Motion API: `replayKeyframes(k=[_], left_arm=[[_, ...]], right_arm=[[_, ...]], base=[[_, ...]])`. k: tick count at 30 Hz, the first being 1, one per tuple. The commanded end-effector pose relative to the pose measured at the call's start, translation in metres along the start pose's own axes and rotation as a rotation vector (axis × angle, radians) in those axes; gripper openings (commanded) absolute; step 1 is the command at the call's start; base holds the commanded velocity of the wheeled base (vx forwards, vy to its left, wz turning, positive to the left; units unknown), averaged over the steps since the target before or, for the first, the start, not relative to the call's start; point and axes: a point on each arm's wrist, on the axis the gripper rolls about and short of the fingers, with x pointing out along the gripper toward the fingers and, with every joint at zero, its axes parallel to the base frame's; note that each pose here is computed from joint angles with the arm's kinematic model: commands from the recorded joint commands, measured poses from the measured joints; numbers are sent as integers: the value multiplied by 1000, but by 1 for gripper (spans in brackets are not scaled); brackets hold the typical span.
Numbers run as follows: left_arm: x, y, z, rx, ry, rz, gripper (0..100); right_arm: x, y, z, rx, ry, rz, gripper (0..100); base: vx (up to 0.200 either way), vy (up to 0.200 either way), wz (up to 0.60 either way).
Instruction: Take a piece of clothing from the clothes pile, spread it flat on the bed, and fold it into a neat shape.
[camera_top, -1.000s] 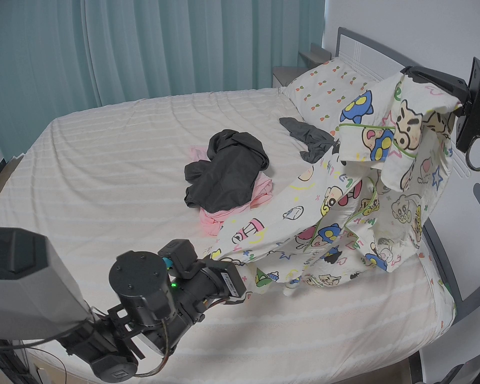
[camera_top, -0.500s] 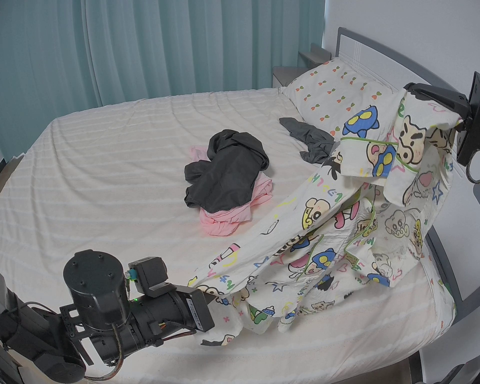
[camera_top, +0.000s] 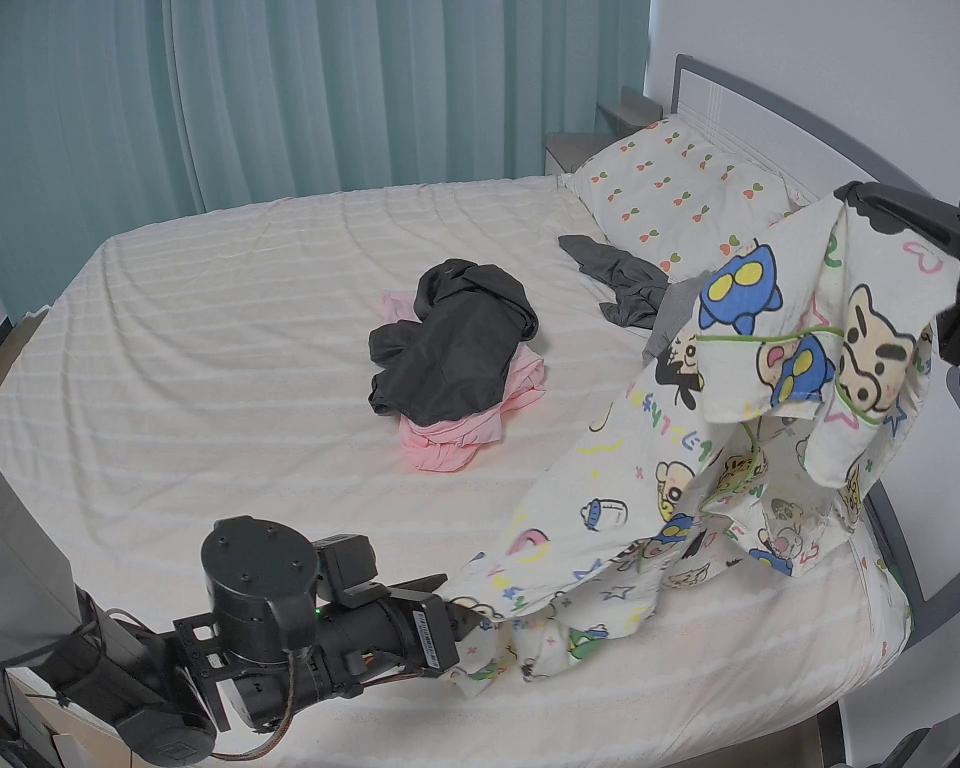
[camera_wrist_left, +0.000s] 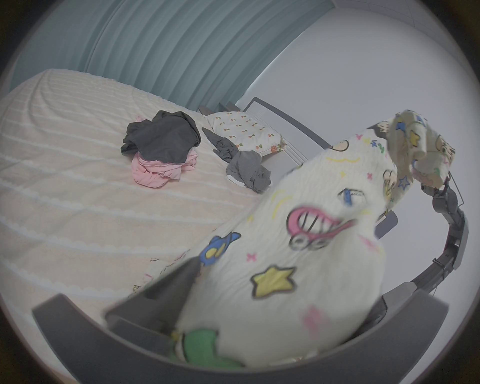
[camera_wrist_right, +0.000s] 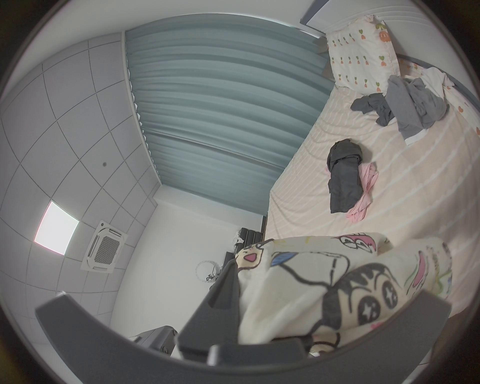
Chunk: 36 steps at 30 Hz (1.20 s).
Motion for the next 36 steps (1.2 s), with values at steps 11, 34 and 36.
replayKeyframes(k=[11,34,36], left_arm=[[40,-2,-12,16,41,9,100],[34,-2,-21,11,-54,-67,0],[25,0,-10,6,-97,-57,0]], right_arm=[[6,12,-23,5,129,86,0],[-5,11,-17,-11,63,62,0],[-8,9,-14,-14,36,46,0]], base=[[0,0,0],[0,0,0],[0,0,0]])
